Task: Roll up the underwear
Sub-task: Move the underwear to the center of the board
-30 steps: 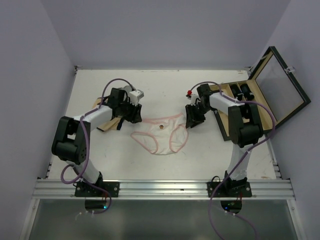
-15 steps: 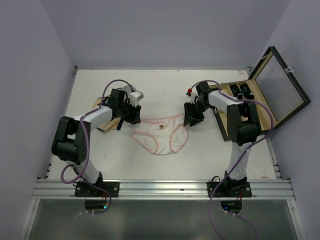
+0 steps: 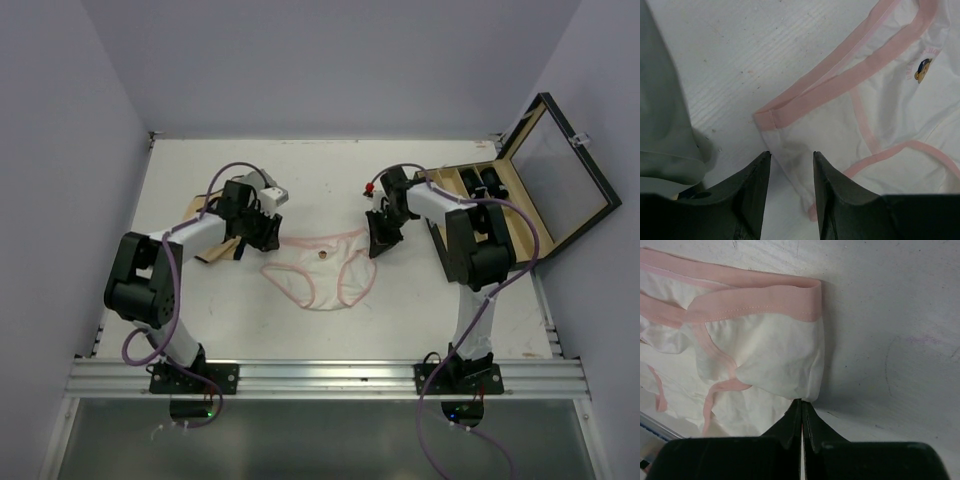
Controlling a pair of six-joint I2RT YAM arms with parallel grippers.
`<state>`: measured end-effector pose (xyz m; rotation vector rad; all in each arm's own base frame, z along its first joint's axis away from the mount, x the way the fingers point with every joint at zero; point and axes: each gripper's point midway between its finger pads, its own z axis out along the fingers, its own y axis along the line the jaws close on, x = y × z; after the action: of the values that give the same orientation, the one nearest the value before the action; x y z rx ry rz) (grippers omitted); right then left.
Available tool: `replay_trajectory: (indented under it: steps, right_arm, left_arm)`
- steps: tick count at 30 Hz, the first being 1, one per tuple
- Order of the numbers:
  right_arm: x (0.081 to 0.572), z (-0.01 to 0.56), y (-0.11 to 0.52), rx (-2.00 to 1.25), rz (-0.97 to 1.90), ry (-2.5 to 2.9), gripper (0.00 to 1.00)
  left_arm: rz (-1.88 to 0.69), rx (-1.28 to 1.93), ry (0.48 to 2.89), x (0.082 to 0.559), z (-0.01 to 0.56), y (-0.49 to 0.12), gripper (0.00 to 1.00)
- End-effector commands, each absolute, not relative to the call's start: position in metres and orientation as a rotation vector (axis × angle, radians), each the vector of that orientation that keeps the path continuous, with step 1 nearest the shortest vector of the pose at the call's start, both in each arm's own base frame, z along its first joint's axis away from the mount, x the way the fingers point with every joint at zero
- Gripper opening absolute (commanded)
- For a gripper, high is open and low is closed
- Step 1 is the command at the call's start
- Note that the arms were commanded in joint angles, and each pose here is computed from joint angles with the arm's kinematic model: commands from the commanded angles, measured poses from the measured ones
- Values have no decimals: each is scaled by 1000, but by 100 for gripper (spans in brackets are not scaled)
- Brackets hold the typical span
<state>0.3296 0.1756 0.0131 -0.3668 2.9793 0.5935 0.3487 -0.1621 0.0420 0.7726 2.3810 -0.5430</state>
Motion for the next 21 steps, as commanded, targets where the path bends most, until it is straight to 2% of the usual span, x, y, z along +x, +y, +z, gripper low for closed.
replay_trajectory:
  steps: [1,8,10,12,13,14,15,16,18,21]
  right_arm:
    - [324,16,167,-413,549,2985,0]
    - [301,22,161,-484,585,2971,0]
    - [293,25,158,-563,594,2942,0]
    - [290,32,159,-609,618,2912,0]
    - [291,39,159,-621,619,2900,19]
    - [290,47,161,-635,649,2888,24]
    - [296,57,162,-651,641,2848,32]
    - [301,72,163,-651,639,2797,44]
    - [315,89,166,-649,627,2722,45]
    - [337,104,170,-608,589,2653,40]
  left_arm:
    - [-484,814,2432,341,23,-154,42]
    - [-359,807,2480,345,10,-137,20]
    - [-363,830,2466,347,14,-137,20]
    - [-385,849,2408,354,31,-143,24]
    - [-441,881,2388,349,37,-149,29]
    - [-496,904,2333,349,52,-158,38]
    - [-512,909,2301,352,62,-162,41]
    - [-537,917,2275,352,69,-167,45]
    - [-547,914,2216,362,89,-173,48]
    - [-547,887,2204,371,95,-176,49]
